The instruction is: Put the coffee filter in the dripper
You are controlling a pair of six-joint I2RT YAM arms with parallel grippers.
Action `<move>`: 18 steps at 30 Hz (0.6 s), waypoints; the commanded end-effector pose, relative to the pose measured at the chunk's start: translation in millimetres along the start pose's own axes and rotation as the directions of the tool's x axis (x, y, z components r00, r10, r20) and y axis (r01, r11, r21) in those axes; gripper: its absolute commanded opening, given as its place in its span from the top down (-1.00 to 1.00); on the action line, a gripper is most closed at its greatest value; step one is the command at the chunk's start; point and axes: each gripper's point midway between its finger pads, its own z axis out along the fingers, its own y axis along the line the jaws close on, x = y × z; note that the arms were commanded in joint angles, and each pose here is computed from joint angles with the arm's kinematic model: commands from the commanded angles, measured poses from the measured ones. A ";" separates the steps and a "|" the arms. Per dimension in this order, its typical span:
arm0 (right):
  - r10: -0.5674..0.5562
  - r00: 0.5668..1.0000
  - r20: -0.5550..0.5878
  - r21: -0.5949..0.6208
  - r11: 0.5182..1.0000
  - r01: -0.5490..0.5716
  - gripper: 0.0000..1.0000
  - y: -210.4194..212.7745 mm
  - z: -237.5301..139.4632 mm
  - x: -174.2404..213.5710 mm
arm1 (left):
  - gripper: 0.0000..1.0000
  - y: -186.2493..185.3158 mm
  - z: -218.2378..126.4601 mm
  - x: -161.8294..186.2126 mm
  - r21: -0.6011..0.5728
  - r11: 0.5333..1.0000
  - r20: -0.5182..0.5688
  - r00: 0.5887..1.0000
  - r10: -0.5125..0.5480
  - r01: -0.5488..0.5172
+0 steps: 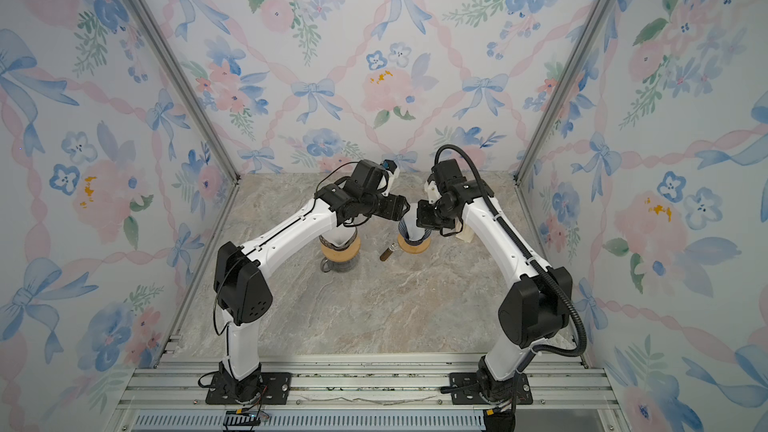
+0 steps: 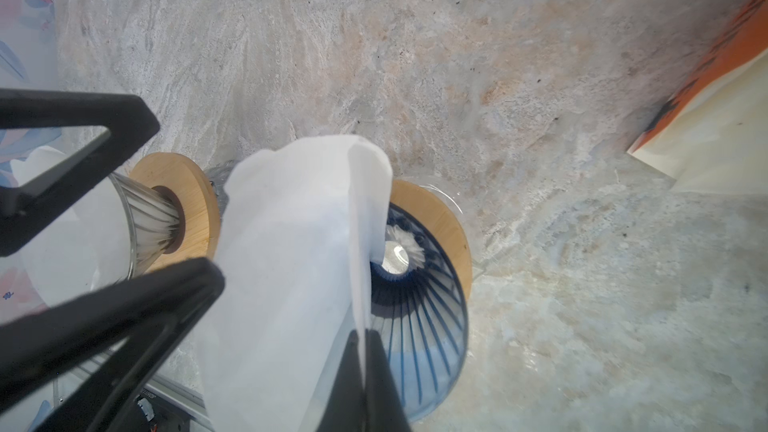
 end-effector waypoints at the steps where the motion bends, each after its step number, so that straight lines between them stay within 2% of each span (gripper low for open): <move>1: 0.004 1.000 0.013 -0.016 1.000 -0.003 0.97 4.1 -5.2 0.8 | -0.52 -8.4 3.1 0.2 0.030 1.000 -0.010 1.000 -0.007 0.007; 10: -0.002 1.000 0.015 -0.008 1.000 0.002 0.93 3.2 -4.6 1.5 | -0.50 -6.4 16.1 16.6 0.013 1.000 -0.050 0.999 -0.019 0.020; 18: -0.010 1.000 0.010 0.002 1.000 0.010 0.87 2.2 -3.3 2.9 | -0.38 -8.8 23.5 25.4 0.010 1.000 -0.071 0.997 -0.019 0.020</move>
